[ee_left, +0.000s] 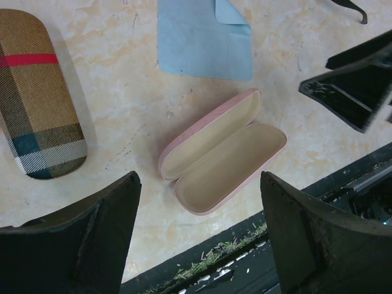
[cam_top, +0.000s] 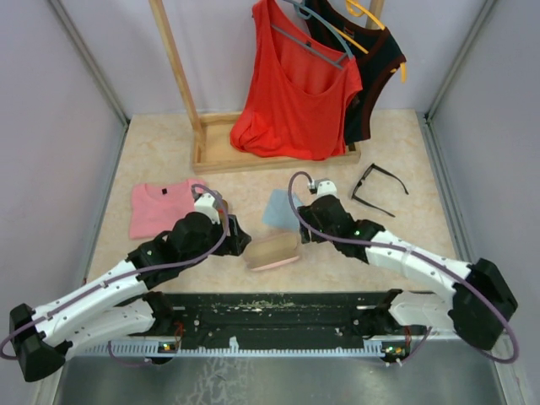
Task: Organize the sunglasses
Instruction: Place the sunglasses case at the center of the board, then move the glasses cleaning cloth to the center of the board.
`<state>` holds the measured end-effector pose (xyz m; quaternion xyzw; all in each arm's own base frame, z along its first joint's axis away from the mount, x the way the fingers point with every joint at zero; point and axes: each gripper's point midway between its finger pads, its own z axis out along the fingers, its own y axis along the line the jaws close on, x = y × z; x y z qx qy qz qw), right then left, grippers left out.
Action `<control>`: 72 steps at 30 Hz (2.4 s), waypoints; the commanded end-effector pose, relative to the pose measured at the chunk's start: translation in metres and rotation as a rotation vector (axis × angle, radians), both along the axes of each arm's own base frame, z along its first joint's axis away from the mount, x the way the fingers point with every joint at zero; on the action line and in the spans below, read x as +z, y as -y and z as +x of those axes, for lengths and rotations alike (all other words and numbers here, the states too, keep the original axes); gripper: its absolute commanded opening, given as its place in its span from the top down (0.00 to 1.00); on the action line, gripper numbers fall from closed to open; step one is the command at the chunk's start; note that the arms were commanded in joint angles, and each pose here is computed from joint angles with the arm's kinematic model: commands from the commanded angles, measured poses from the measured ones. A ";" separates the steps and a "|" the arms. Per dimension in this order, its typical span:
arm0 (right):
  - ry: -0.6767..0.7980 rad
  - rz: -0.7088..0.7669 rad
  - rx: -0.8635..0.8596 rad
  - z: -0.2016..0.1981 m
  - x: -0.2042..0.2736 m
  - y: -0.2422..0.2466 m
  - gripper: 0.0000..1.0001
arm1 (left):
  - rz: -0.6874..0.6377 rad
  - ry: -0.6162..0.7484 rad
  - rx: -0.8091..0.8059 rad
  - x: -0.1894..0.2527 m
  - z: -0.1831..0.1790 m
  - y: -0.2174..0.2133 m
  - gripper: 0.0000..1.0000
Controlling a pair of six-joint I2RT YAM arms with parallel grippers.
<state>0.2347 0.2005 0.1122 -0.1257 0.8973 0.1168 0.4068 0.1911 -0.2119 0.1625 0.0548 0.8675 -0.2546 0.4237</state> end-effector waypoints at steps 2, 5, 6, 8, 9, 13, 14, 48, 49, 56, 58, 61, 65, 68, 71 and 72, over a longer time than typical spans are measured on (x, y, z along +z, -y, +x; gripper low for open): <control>0.001 0.054 0.050 0.049 0.004 -0.026 0.33 | -0.041 0.008 0.001 0.007 0.002 0.005 0.16; -0.005 -0.003 0.098 0.078 -0.004 -0.034 0.33 | -0.041 0.005 0.004 0.007 0.000 0.003 0.17; -0.003 -0.019 0.110 0.087 -0.006 -0.037 0.33 | -0.044 0.007 0.007 0.008 -0.001 0.002 0.17; -0.001 -0.068 0.130 0.103 -0.015 -0.039 0.33 | -0.046 0.013 0.015 0.010 -0.001 -0.002 0.17; 0.003 -0.094 0.137 0.110 -0.017 -0.039 0.33 | -0.049 0.018 0.018 0.011 -0.002 -0.003 0.17; -0.039 -0.139 0.163 0.128 -0.034 -0.038 0.37 | -0.048 0.025 0.029 0.013 -0.002 -0.008 0.17; -0.047 -0.137 0.165 0.132 -0.037 -0.037 0.40 | -0.047 0.024 0.029 0.012 -0.003 -0.008 0.17; -0.131 -0.154 -0.038 0.119 -0.062 0.016 1.00 | -0.027 0.046 0.018 0.013 -0.002 -0.011 0.17; -0.116 -0.148 -0.062 0.115 -0.053 0.021 1.00 | -0.027 0.046 0.019 0.013 -0.002 -0.011 0.17; -0.119 -0.179 -0.258 0.077 -0.035 0.069 1.00 | -0.025 0.035 -0.005 0.009 0.000 -0.002 0.17; -0.124 -0.191 -0.318 0.064 -0.030 0.084 1.00 | -0.020 0.035 -0.011 0.008 0.002 0.001 0.17; -0.159 -0.217 -0.384 0.042 -0.029 0.103 1.00 | -0.015 0.036 -0.021 0.008 0.003 0.004 0.17; -0.195 -0.268 -0.481 0.020 -0.030 0.126 1.00 | -0.009 0.032 -0.047 0.008 0.004 0.011 0.17; -0.205 -0.325 -0.537 0.013 -0.031 0.140 1.00 | -0.005 0.025 -0.063 0.007 0.005 0.016 0.17; -0.218 -0.352 -0.569 0.010 -0.032 0.146 0.92 | -0.002 0.016 -0.074 0.005 0.005 0.019 0.18; -0.227 -0.364 -0.577 0.009 -0.033 0.147 0.86 | -0.001 0.014 -0.077 0.005 0.004 0.019 0.18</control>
